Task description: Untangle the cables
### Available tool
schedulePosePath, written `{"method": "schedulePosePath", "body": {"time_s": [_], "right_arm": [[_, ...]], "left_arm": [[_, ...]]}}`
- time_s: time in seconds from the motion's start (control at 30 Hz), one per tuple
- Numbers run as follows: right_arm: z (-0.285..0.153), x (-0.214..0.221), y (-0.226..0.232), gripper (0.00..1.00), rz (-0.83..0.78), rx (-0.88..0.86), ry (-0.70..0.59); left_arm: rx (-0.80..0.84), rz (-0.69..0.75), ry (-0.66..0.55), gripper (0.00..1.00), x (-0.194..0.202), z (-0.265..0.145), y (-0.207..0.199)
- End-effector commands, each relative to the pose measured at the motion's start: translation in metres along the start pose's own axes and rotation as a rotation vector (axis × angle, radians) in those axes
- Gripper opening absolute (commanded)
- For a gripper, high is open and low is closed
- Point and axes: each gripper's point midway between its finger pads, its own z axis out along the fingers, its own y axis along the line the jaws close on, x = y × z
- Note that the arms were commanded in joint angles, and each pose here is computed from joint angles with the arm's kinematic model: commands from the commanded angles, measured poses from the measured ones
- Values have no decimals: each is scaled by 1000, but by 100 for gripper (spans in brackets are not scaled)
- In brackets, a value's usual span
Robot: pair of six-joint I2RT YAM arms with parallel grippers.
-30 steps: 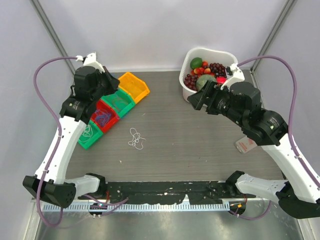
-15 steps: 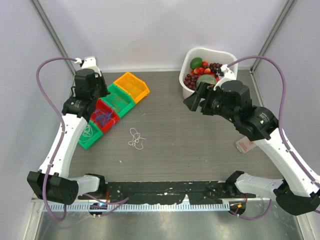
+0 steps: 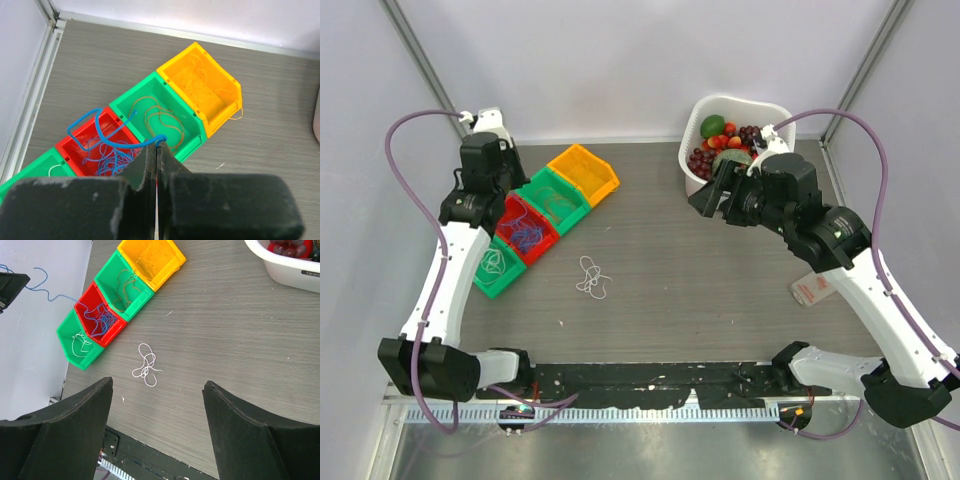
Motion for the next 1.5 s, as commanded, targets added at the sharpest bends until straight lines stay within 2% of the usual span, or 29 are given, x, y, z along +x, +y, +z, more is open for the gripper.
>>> {"method": "schedulePosePath", "body": {"time_s": [0.0, 0.17, 0.27, 0.5, 0.63, 0.77, 0.93, 1.1, 1.13, 1.2, 1.27, 1.4, 1.47], "right_arm": [[-5, -7, 8, 78, -8, -44, -17], [0, 1, -2, 78, 15, -34, 12], [4, 3, -3, 77, 24, -38, 35], [8, 1, -10, 78, 7, -28, 50], [10, 2, -6, 77, -2, -49, 67], [12, 5, -13, 77, -12, -31, 67], [16, 16, -10, 77, 27, -65, 107], [12, 16, -16, 77, 13, -51, 88], [13, 16, -17, 77, 13, -46, 89], [13, 17, -16, 77, 17, -49, 95], [12, 20, -15, 77, 21, -58, 104], [14, 32, -24, 77, -15, -48, 132], [23, 44, -30, 77, -44, -51, 170]], "left_arm": [[-3, 37, -100, 0, -36, 4, 2], [-34, 61, -88, 0, -40, 25, 15], [-28, 38, -63, 0, -27, 33, 18], [-35, -90, 50, 0, 51, 34, 24], [-133, -223, 88, 0, 88, 31, 42], [-192, -343, 106, 0, 109, 40, 63], [-209, -458, 235, 0, 133, 65, 79], [-124, -508, 425, 2, 149, 86, 58], [-147, -517, 460, 7, 154, 85, 60], [-217, -531, 507, 26, 164, 76, 67], [-213, -520, 489, 47, 160, 66, 66], [-201, -444, 429, 77, 143, 32, 56], [-192, -406, 444, 85, 147, 13, 43]]}}
